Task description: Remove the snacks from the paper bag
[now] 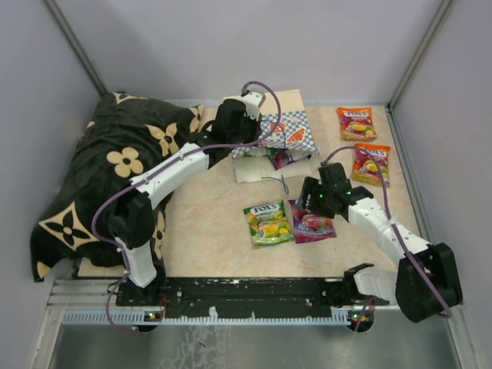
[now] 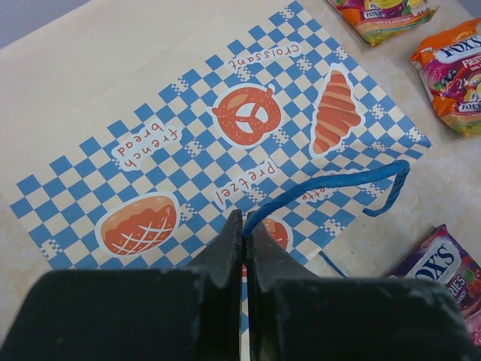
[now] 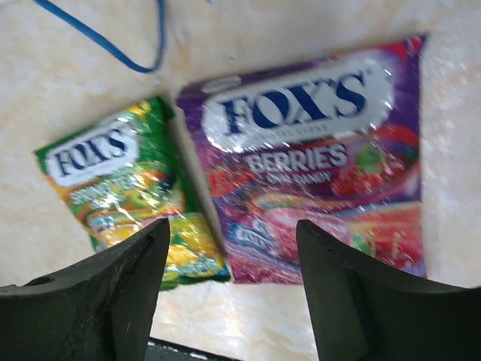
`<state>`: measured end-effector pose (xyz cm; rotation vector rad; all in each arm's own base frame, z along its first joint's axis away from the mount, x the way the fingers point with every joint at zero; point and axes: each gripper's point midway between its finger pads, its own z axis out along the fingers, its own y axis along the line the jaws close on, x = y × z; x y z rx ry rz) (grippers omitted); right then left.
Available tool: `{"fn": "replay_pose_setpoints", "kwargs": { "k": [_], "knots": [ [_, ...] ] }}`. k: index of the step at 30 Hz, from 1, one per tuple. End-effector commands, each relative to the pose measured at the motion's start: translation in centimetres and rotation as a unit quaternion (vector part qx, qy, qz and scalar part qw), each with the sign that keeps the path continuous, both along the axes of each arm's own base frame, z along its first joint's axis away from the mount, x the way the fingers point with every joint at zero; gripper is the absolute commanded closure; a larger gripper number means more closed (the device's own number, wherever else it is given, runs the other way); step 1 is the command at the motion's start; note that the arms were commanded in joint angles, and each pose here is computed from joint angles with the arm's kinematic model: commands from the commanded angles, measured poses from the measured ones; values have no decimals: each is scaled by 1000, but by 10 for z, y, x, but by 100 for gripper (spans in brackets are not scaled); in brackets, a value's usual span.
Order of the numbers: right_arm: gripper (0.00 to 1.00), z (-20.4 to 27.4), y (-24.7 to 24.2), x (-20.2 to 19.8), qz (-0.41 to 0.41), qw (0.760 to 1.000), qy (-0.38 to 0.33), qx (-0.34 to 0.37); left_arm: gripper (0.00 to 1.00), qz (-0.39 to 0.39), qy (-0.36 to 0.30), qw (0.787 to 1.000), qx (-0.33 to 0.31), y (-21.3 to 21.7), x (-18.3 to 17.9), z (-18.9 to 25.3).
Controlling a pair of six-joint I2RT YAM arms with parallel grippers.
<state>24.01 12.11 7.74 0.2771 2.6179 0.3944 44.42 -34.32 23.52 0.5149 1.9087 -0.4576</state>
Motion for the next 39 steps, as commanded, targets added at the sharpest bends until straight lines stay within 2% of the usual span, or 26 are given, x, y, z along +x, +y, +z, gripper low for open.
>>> {"fn": "replay_pose_setpoints", "kwargs": {
  "k": [1, 3, 6, 8, 12, 19, 25, 31, 32, 34, 37, 39],
  "knots": [
    [31, 55, 43, 58, 22, 982, -151, 115, 100, 0, -40, 999, -29, -1, -2, 42],
    [32, 73, 54, 77, -9, 966, -196, 170, 100, 1, -41, 999, -32, -2, -2, 45],
    [35, 99, 56, 111, -92, 926, -267, 251, 100, -5, -39, 999, -38, -5, -4, 48],
    [35, 100, 54, 129, -162, 899, -270, 304, 100, -8, -35, 999, -38, -6, -7, 48],
    [32, 68, 33, 154, -303, 844, -261, 356, 100, -10, -31, 999, -43, -9, -12, 51],
    [38, 12, 34, 198, -393, 803, -238, 380, 100, -17, -27, 998, -45, -11, -14, 54],
    [42, -9, 40, 227, -426, 781, -239, 389, 100, -20, -29, 999, -38, -11, -14, 57],
    [47, -30, 41, 247, -460, 780, -217, 364, 100, -22, -32, 999, -32, -12, -12, 61],
    [52, -30, 40, 249, -463, 779, -220, 362, 100, -21, -32, 999, -31, -12, -12, 61],
    [70, -27, 41, 255, -462, 778, -227, 360, 100, -21, -33, 999, -29, -12, -11, 61],
    [96, -11, 47, 262, -430, 800, -244, 341, 100, -20, -33, 999, -24, -12, -9, 60],
    [100, 2, 56, 257, -403, 820, -243, 327, 100, -17, -35, 999, -19, -12, -6, 59]
  ]
}}
